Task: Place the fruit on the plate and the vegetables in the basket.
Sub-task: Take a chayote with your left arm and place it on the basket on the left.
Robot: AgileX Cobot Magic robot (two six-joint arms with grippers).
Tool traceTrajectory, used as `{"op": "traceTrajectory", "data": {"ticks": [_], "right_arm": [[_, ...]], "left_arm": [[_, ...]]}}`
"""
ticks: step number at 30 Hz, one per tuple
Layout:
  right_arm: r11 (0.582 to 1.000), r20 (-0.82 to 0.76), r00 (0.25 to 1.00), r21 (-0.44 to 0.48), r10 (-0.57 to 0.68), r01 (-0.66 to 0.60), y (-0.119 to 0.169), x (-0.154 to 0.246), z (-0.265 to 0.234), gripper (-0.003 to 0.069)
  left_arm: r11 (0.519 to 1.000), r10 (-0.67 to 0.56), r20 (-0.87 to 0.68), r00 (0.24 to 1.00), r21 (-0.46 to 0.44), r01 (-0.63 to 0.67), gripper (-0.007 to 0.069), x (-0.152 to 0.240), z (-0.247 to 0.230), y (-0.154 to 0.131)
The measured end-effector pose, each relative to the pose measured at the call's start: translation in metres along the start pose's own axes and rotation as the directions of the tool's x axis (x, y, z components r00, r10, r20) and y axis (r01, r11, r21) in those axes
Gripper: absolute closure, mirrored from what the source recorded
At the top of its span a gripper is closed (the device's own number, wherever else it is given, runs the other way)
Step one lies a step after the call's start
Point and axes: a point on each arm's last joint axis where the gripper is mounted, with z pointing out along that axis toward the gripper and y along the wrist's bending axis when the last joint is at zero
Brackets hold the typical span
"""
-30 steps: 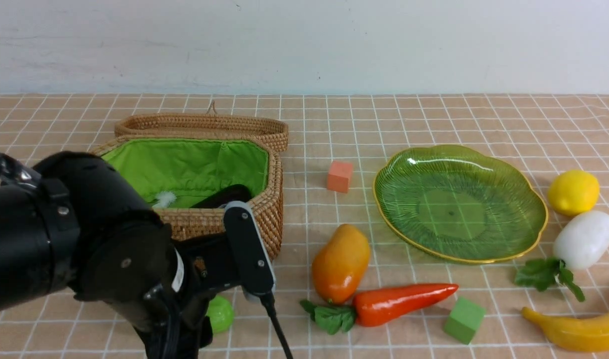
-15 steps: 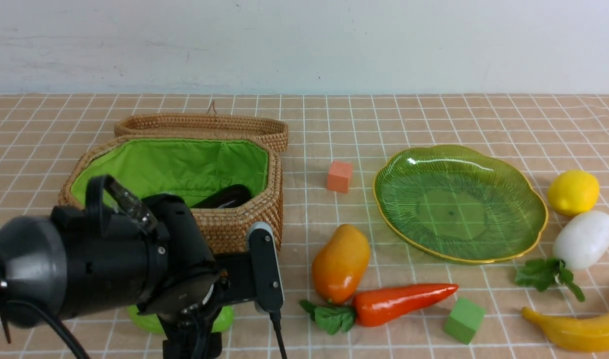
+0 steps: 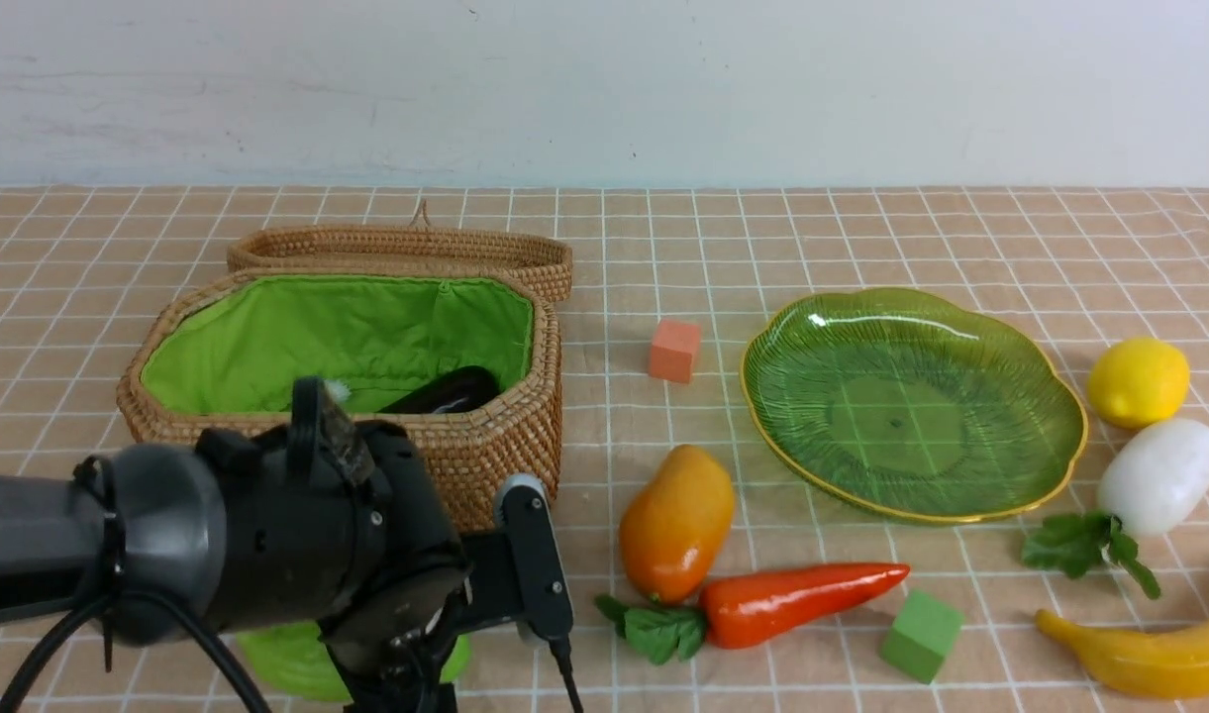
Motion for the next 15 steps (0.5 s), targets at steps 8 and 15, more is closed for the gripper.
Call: {"op": "traceTrajectory", "data": {"ticks": [8,15], "right_arm": [[1.000,-0.001,1.000,-0.001,0.000,0.000,0.0001,0.0001,0.0000,0.0433],[1.000,0.014,1.000,0.002,0.001,-0.001,-0.0002,-0.0013,0.0000,0.0433]], "left_arm": [[0.999,-0.040,-0.001,0.999,0.034,0.040,0.0132,-0.0004,0.0008,-0.0033],[0.998,-0.051,-0.100,0.994,0.041,0.055,0.0174,-0.0006,-0.0005,0.0018]]}}
